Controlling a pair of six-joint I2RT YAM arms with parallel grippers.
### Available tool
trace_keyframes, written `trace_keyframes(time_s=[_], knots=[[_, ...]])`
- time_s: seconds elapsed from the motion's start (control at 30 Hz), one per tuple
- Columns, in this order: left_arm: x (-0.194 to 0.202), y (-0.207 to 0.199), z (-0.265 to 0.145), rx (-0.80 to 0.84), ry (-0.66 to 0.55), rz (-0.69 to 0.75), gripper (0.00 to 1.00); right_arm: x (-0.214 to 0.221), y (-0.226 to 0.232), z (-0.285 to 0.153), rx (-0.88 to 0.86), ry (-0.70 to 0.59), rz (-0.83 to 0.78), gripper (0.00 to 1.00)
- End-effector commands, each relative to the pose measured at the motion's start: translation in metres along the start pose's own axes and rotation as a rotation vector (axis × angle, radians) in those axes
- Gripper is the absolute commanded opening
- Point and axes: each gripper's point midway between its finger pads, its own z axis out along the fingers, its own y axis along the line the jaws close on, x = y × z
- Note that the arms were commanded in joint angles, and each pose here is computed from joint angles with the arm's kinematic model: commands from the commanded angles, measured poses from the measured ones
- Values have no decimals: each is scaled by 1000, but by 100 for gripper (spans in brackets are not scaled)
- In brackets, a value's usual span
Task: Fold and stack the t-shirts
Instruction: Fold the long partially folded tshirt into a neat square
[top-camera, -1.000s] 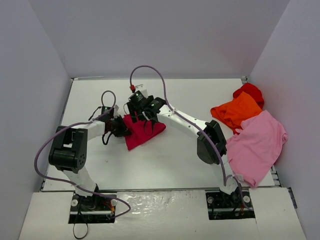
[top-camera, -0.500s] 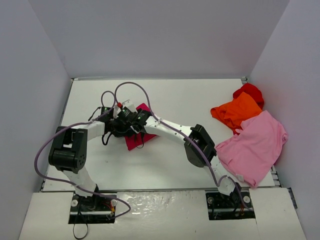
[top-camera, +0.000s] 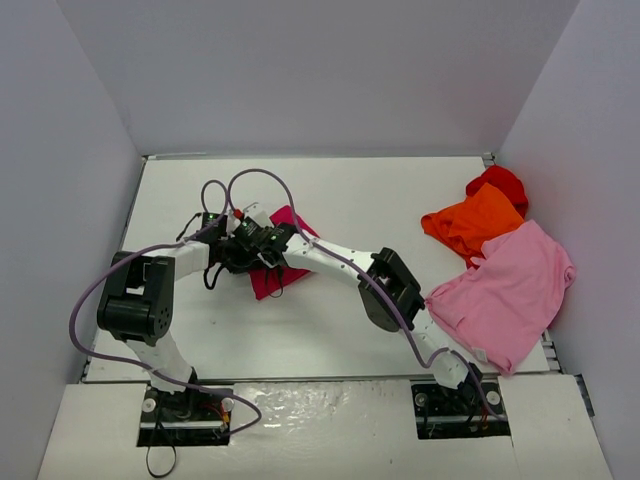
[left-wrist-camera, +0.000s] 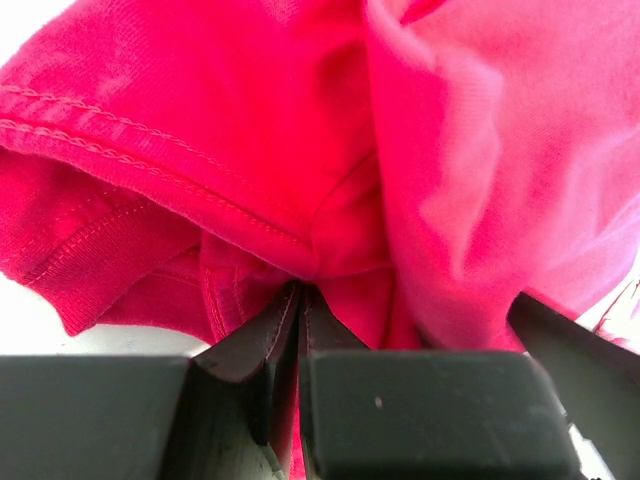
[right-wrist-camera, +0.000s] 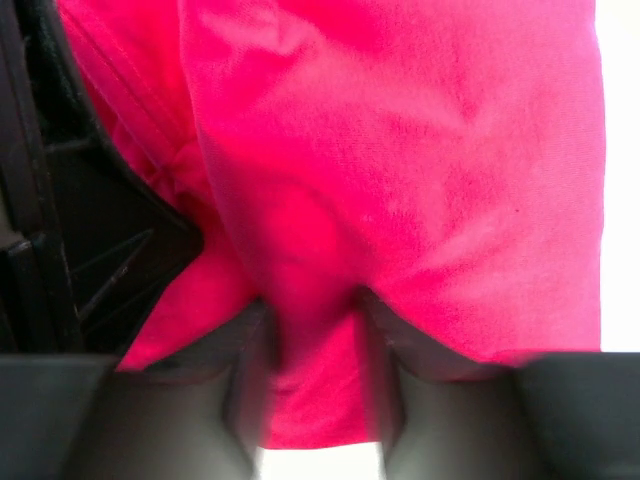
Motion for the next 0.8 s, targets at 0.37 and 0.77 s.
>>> trace_keyframes(time_s=[0.37, 0.77], knots=[[-11, -5, -2, -7, -29, 37, 0, -69, 0, -65, -96, -167, 54, 0], [-13, -6, -1, -1, -35, 34, 0, -100, 24, -110, -301, -227, 98, 0]])
